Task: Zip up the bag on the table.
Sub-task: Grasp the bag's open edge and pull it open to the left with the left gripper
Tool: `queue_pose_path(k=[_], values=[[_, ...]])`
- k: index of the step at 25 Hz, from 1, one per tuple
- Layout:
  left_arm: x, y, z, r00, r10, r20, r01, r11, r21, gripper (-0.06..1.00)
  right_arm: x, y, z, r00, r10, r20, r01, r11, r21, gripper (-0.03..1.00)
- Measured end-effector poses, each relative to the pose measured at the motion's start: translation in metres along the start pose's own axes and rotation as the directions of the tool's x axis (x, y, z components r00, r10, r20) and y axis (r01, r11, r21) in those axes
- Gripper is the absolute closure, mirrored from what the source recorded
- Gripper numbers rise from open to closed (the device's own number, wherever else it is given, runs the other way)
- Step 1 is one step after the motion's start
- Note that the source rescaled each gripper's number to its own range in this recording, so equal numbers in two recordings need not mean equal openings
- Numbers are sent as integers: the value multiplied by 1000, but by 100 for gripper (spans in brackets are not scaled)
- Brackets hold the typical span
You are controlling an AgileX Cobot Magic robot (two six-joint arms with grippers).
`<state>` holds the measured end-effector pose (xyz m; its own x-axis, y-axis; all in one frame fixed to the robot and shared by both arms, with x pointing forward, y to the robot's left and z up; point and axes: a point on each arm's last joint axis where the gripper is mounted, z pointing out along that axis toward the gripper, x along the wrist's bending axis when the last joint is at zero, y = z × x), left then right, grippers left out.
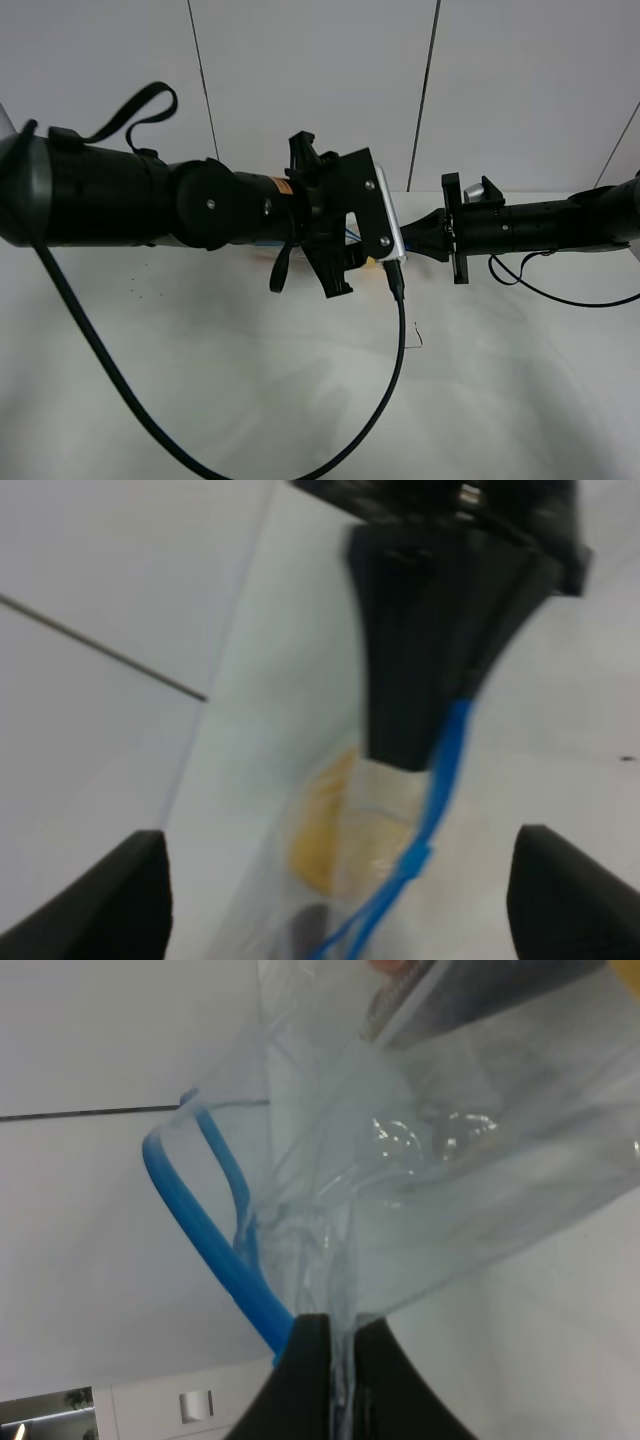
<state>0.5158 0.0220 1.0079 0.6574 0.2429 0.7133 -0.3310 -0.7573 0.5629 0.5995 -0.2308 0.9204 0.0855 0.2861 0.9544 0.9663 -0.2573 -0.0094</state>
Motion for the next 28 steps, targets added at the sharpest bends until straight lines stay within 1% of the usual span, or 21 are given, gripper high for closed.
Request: queue_pose_path(k=[2,7,9,15,18,20,23,25,28], values=[[-8,-1,8,1000,8,-5,-8,1000,0,3,0,0,0,1000,1,0,-1,1000,0,97],[-17,-12,28,996,23,-88,-23,1000,2,7,0,0,0,1000,2,-2,-2,1000,-2,97],[-21,-15,33,994,34,-106,-34,999,4,9,0,0,0,1000,2,-2,-2,1000,-2,97],[-31,-24,39,994,45,-96,-43,999,23,21,0,0,0,1000,2,-2,-2,1000,-2,97],[-36,-29,38,995,48,-87,-46,998,34,24,0,0,0,1000,2,-2,-2,1000,-2,97],[-36,-30,37,994,50,-98,-47,998,33,27,0,0,0,1000,2,-2,-2,1000,-2,97],[-34,-30,37,991,51,-122,-49,998,27,36,0,0,0,1000,2,-2,-2,1000,-2,97],[-34,-29,37,990,52,-129,-50,998,24,40,0,0,0,1000,2,-2,-2,1000,-2,97],[-34,-29,37,991,42,-130,-40,999,20,42,0,0,0,1000,2,-2,-2,1000,-2,97]])
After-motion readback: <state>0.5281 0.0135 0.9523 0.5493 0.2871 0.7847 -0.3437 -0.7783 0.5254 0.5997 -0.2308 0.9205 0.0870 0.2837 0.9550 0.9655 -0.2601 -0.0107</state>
